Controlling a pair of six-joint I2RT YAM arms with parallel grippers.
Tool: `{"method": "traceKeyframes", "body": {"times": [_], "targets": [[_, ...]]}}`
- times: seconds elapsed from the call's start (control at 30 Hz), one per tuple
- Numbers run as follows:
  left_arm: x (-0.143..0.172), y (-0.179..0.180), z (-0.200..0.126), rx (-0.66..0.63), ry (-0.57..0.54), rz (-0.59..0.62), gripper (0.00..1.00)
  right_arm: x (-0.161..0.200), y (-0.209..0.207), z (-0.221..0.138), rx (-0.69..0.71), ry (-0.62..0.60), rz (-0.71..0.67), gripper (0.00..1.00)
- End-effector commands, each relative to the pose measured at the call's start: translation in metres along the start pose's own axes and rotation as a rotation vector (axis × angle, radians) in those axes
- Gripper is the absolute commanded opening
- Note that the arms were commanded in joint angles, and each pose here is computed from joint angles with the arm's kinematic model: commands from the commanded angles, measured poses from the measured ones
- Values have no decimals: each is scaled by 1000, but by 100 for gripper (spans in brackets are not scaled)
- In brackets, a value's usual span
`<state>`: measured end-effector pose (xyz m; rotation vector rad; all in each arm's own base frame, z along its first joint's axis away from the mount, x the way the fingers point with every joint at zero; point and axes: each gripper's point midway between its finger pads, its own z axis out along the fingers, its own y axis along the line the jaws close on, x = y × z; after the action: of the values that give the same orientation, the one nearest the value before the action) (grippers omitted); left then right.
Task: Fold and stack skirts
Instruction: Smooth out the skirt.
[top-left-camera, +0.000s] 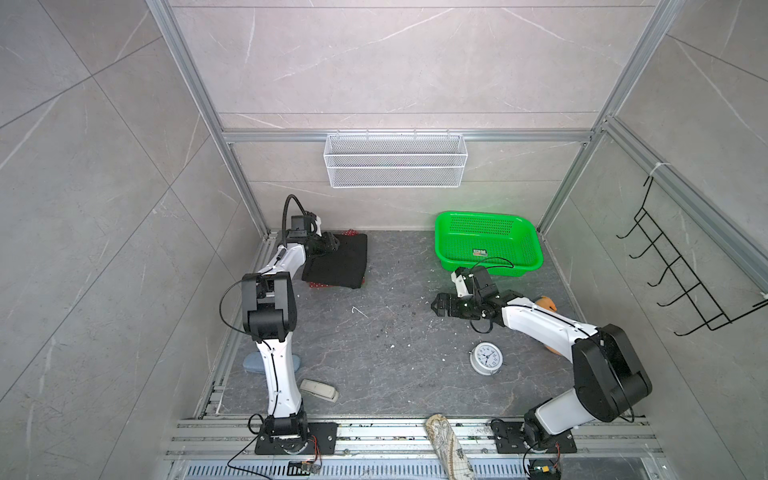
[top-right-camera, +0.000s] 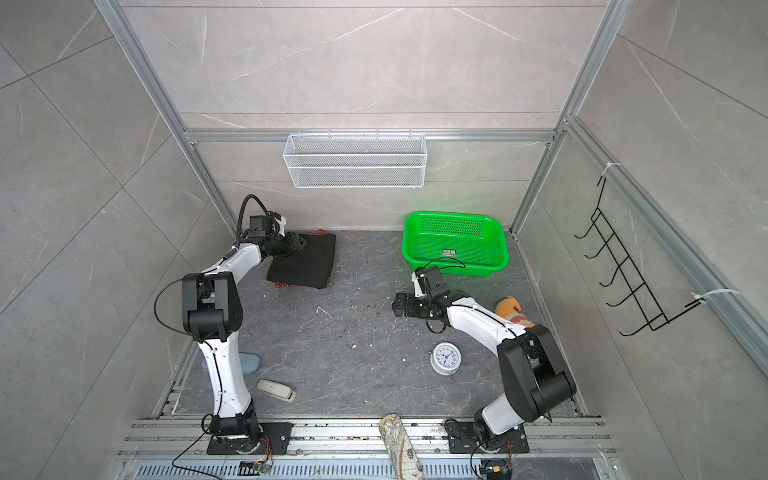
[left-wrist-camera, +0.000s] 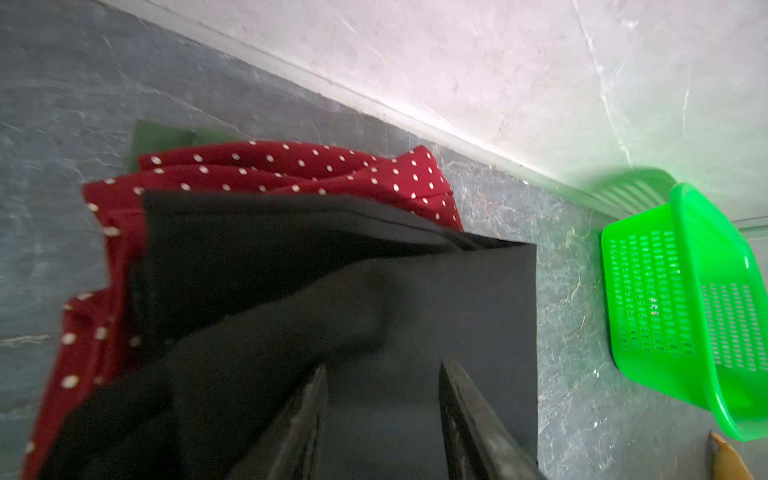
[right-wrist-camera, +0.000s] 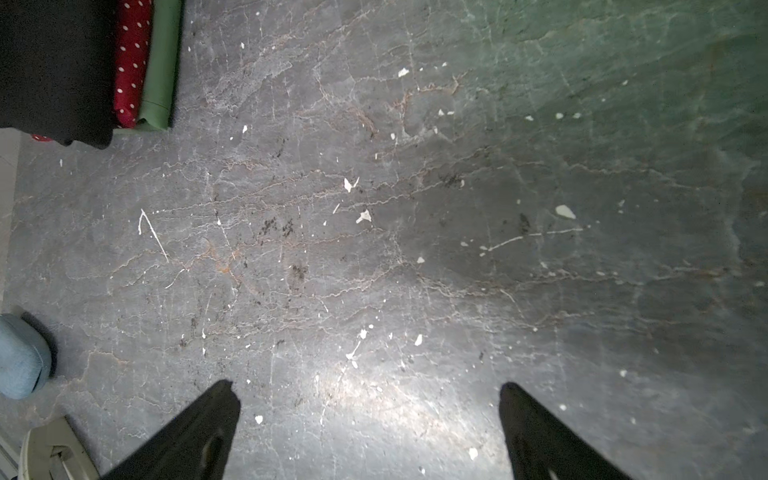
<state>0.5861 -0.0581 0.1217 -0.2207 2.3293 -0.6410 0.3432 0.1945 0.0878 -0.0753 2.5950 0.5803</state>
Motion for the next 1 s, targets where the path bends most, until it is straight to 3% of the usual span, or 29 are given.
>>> {"method": "traceKeyframes", "body": {"times": [0.0,0.37,0.67,0.97], "targets": [[-32,-7,-15,58,-85,-16,48,-5,-1,2,16,3,-18,100],[-45,10,-25,67,-106,-85,49,-7,1,-2,16,-3,-21,100],[-64,20,-51,21,-143,-90,49,-11,1,-13,28,-27,-28,100],[-65,-18,-109,50,-211,32,55,-25,-17,-41,159,-103,-55,100]]}}
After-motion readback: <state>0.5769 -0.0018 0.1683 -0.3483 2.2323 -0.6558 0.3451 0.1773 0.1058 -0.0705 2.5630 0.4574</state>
